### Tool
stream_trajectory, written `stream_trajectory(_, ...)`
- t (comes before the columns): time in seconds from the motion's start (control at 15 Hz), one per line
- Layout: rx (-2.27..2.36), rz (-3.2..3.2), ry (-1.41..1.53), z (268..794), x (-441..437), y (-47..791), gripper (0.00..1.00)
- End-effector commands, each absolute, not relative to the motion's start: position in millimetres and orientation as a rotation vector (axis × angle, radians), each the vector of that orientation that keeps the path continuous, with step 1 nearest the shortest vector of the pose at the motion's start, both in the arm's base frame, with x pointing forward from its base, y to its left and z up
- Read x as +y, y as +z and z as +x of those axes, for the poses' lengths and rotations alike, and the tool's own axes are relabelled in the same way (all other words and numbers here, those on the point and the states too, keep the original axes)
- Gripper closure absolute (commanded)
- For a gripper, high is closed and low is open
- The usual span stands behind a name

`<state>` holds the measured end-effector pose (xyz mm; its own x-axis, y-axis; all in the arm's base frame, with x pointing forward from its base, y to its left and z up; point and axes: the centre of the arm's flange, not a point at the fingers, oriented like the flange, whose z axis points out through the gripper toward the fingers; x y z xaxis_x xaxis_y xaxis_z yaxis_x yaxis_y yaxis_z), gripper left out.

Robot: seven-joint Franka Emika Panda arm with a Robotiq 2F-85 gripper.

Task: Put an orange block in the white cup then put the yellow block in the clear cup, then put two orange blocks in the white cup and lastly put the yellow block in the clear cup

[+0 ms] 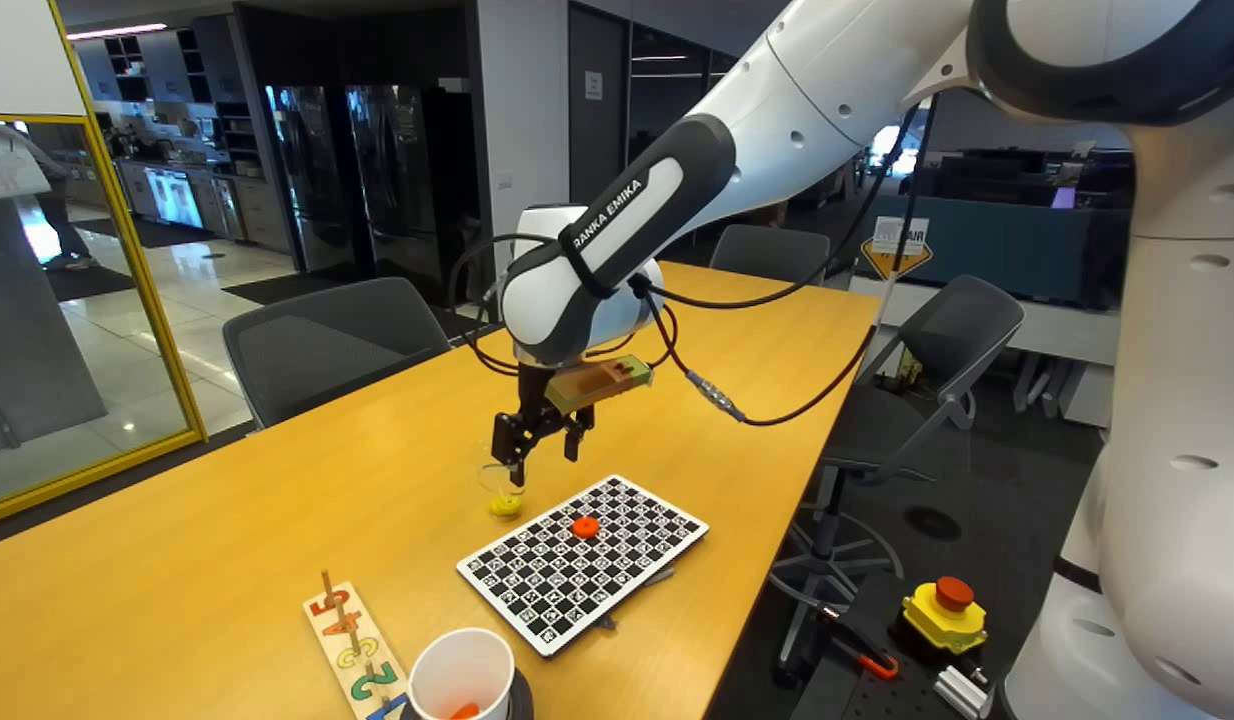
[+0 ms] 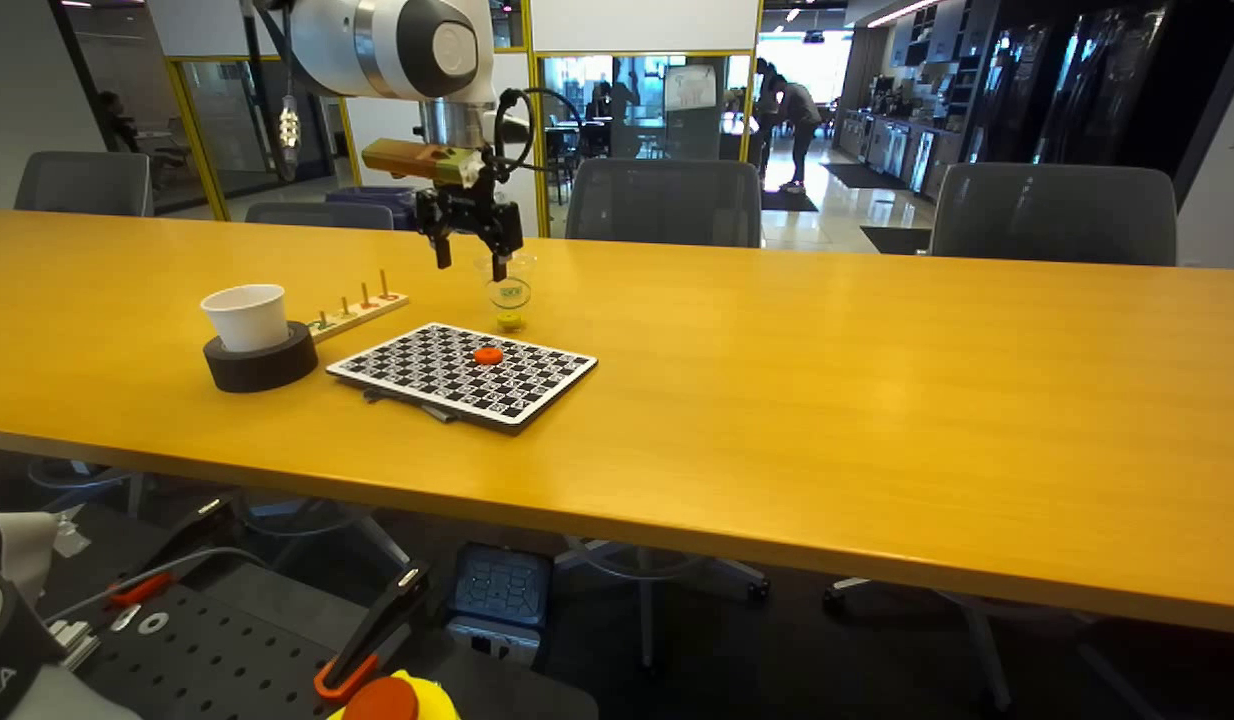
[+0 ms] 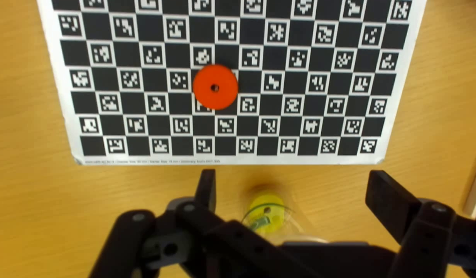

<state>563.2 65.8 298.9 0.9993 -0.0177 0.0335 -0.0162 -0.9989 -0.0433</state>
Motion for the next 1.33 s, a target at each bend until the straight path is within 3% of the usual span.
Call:
stream_trajectory(0.0, 0.085, -3.120, 0.003, 531.0, 65.2, 291.1, 0.00)
stream_trajectory(0.47, 0.170, -3.114, 0.135, 523.8, 55.7, 248.6, 0.00)
stream_trajectory(1.27, 0.372, -3.078, 0.080, 537.2, 31.5, 204.0, 0.00)
